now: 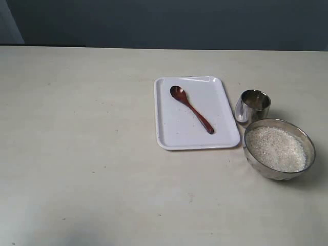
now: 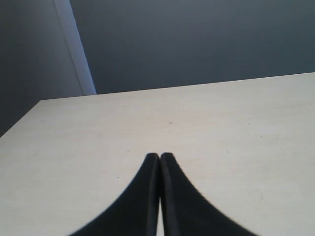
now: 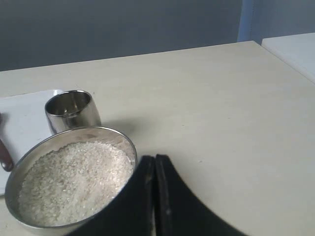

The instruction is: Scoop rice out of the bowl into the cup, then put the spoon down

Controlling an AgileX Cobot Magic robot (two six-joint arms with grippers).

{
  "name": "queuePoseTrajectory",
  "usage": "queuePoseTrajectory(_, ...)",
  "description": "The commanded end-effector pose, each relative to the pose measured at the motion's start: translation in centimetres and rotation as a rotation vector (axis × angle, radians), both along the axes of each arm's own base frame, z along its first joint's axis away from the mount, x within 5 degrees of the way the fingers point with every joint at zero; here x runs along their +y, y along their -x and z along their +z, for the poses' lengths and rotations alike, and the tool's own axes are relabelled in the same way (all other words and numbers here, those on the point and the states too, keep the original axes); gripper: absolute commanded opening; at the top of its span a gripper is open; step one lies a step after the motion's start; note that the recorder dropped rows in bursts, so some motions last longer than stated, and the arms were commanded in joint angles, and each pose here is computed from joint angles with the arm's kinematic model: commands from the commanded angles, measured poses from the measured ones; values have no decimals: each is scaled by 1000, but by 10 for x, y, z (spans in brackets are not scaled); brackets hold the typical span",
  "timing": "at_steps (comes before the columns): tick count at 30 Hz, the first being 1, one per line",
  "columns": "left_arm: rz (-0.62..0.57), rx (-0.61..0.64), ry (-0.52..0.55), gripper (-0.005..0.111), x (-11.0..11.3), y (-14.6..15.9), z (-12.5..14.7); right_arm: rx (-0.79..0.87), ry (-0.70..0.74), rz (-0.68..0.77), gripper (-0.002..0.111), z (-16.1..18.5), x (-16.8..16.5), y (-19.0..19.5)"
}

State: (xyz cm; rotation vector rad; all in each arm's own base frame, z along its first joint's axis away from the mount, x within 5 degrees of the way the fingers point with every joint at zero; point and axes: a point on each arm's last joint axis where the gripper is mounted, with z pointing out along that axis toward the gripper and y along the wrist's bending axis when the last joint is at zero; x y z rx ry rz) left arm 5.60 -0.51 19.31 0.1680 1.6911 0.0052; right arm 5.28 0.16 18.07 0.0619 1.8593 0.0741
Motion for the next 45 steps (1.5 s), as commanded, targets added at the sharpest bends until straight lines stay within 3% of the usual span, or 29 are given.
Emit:
queuePoseTrajectory(1, 0, -13, 9, 0, 0, 0, 2, -15, 3, -6, -1, 0, 0, 0)
queuePoseTrajectory(45, 1, -11, 9, 0, 0, 0, 2, -13, 3, -6, -1, 0, 0, 0)
